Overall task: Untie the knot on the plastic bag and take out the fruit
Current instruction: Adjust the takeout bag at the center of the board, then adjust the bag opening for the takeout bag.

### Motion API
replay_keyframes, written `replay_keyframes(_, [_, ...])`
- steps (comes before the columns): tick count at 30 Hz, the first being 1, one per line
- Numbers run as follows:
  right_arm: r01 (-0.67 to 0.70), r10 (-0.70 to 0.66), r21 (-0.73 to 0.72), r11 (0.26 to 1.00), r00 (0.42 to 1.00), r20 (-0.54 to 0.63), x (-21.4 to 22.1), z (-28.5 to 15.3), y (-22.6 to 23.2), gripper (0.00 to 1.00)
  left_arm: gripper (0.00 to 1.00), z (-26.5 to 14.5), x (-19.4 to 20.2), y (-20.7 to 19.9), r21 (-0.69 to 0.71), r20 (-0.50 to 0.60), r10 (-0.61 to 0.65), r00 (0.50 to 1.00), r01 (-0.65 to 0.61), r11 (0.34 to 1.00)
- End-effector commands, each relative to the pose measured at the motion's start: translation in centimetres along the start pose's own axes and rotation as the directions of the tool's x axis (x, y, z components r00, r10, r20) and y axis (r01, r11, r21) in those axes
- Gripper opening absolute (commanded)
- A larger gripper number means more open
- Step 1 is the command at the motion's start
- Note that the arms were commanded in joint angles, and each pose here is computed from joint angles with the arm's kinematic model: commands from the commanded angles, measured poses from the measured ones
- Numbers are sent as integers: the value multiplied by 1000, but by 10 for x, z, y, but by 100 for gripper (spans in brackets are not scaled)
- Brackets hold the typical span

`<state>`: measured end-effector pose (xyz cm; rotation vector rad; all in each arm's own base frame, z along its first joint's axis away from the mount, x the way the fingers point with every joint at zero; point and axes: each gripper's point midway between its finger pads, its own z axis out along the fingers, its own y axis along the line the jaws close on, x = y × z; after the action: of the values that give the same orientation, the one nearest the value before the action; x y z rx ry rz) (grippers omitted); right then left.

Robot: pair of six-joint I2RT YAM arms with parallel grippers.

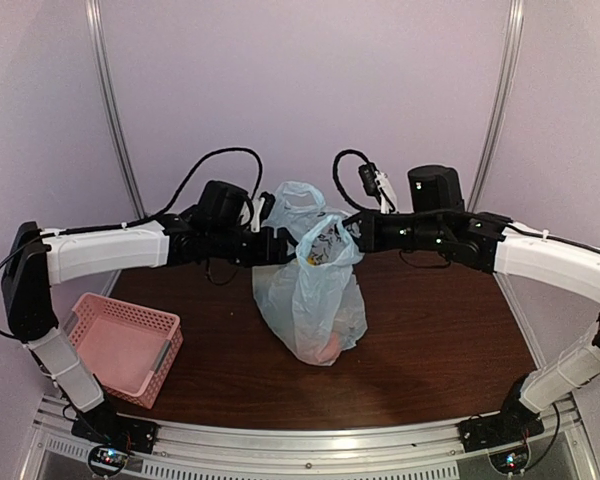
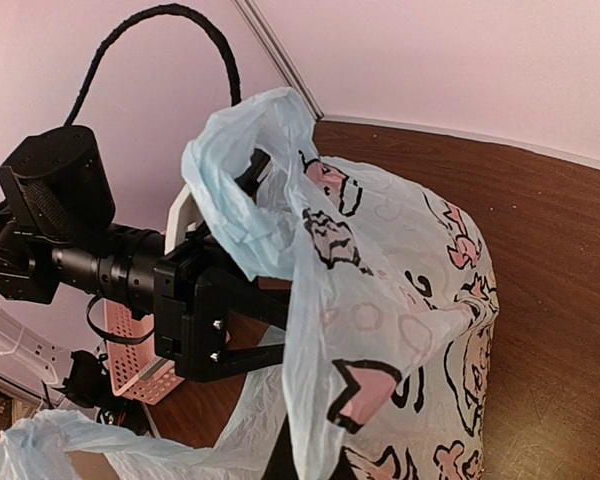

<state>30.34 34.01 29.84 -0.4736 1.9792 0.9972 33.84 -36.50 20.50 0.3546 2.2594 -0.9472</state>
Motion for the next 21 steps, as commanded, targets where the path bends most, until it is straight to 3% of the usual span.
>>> replay_keyframes(1, [17,-16,50,999,1000,-11,8,4,-11,0,76,3,6,5,-37,-37,23,999,-24,999])
replay_keyframes(5, [15,-14,98,995,1000,-6,7,3,-19,0,62,-1,23,6,-39,-91,43,995,-47,998])
replay_keyframes(15, [-29,10,251,968,997,77,-15,-7,-41,0,4,-23,42,23,-105,-129,82,988,-96,990])
replay_keyframes(21, [-92,51,339,936,990,130,-24,-22,-69,0,0,-46,45,49,-196,-62,24,998,-36,980])
